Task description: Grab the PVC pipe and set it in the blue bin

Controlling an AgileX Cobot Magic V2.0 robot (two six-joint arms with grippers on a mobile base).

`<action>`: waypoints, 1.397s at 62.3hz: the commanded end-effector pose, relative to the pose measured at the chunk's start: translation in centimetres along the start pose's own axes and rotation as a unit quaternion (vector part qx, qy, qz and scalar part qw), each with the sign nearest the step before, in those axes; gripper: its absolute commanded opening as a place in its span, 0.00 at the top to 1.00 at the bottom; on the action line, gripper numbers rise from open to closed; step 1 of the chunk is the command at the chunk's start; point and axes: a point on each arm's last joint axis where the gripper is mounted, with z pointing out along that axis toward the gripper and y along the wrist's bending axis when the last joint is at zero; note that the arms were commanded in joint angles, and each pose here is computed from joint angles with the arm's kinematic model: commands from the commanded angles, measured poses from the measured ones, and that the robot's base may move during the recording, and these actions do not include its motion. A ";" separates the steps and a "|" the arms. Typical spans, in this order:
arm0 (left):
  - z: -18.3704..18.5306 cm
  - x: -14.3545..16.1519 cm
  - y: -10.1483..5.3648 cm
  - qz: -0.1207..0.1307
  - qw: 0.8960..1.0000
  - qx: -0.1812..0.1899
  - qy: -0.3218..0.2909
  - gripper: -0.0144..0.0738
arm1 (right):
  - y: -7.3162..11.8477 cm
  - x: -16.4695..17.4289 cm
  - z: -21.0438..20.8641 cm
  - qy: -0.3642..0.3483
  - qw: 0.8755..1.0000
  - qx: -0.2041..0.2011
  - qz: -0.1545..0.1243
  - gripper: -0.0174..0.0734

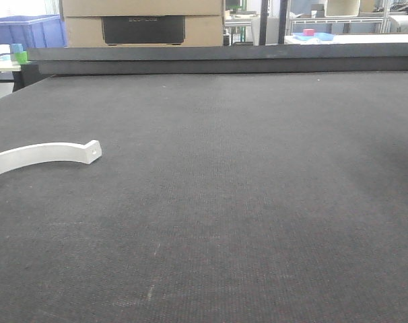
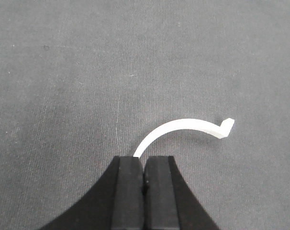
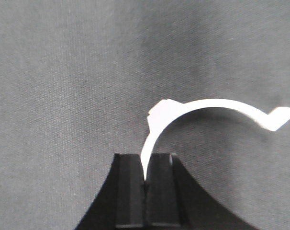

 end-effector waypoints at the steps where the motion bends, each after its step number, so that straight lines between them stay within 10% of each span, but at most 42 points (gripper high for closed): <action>1: -0.2 -0.5 -0.1 -0.002 1.000 0.004 -0.018 0.96 | 0.8 -0.6 0.7 0.021 0.999 0.037 0.000 0.97; 21: -0.2 -0.4 -0.1 -0.002 1.000 0.003 -0.017 0.96 | 1.1 -0.5 4.4 0.106 0.990 0.084 0.050 0.95; 42: -0.2 -0.4 -0.1 -0.002 1.000 0.003 -0.017 0.96 | 1.2 -0.7 6.0 0.114 0.989 0.080 0.056 0.52; 74: 0.0 -0.1 -0.1 -0.002 1.000 0.003 -0.011 0.96 | 1.0 -1.0 8.4 0.123 0.986 0.085 0.075 0.54; 87: 0.0 -0.1 -0.1 -0.002 1.000 0.003 -0.011 0.96 | 1.0 -1.0 8.7 0.126 0.985 0.086 0.075 0.83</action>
